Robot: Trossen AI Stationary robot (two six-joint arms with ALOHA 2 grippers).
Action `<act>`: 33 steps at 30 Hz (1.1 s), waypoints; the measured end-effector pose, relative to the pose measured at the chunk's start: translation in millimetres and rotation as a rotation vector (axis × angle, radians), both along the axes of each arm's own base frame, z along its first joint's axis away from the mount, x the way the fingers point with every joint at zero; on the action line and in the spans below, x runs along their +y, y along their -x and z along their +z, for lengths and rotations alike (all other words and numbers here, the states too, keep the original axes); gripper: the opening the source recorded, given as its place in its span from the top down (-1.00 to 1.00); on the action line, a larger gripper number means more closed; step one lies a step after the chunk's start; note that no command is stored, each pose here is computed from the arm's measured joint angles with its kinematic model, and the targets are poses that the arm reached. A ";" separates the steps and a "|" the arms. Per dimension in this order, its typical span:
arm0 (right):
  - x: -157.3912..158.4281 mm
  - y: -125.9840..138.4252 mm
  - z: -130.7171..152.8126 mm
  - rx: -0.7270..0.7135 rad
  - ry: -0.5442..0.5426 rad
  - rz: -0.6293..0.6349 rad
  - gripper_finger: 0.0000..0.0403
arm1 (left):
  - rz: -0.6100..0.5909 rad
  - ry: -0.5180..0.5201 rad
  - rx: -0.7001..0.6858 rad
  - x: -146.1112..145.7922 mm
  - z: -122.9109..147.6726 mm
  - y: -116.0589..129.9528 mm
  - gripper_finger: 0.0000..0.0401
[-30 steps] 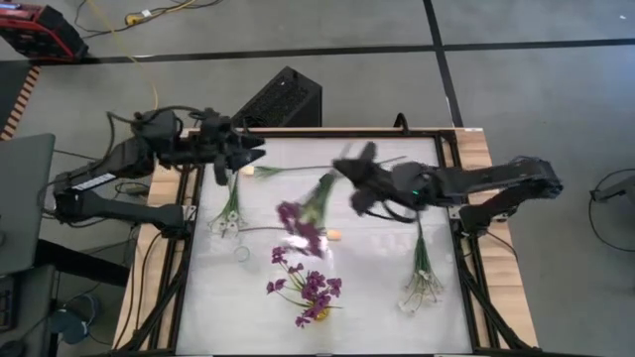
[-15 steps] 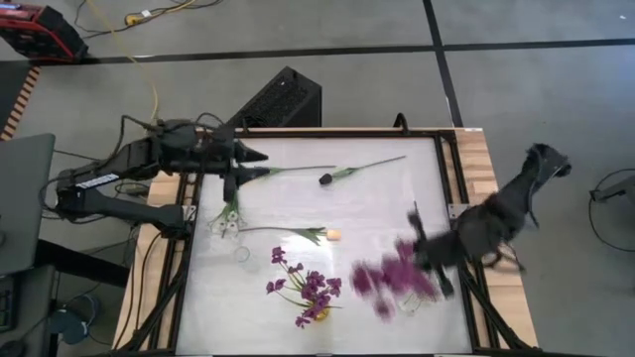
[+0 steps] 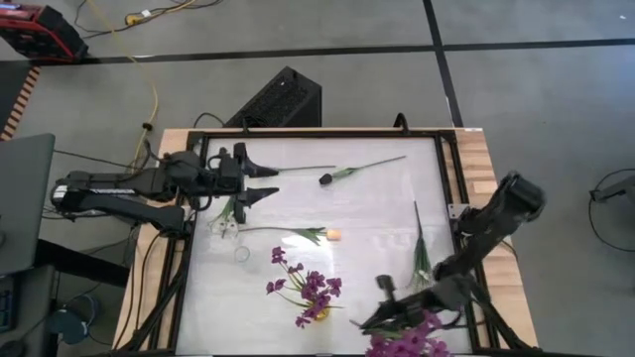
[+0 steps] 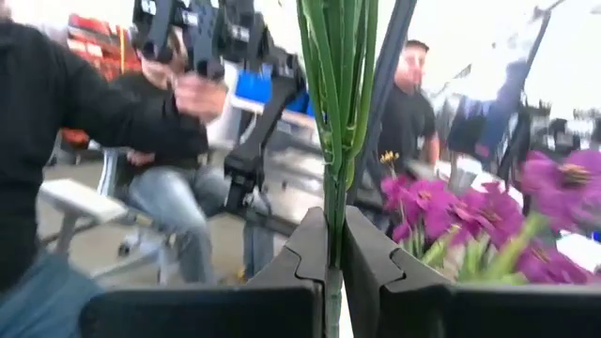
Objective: Sort flowers into vase by color
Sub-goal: Put the purple flowers into the yellow vase
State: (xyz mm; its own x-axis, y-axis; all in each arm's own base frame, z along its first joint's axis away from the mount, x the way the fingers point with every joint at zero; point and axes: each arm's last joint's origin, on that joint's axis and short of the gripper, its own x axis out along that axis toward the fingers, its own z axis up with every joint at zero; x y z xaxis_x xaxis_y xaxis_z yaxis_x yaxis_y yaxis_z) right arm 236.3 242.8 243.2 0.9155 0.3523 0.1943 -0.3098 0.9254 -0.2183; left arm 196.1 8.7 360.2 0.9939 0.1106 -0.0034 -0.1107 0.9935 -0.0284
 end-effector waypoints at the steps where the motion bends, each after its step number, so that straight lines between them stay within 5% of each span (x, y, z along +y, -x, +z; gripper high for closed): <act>1: -0.9 -6.8 -5.6 -0.036 -0.011 0.015 0.81 | 0.008 0.008 0.005 0.3 -4.2 1.0 0.10; 7: -14.6 -35.3 -34.3 -0.152 -0.109 -0.037 0.81 | 0.024 0.049 -0.006 0.7 -8.0 5.4 0.10; 14: -28.4 -57.2 -63.3 -0.116 -0.202 -0.033 0.81 | 0.014 0.061 -0.013 0.4 -7.5 5.4 0.10; 33: -35.2 -67.8 -71.1 -0.060 -0.237 -0.044 0.81 | 0.010 0.063 -0.009 0.3 -7.8 5.4 0.10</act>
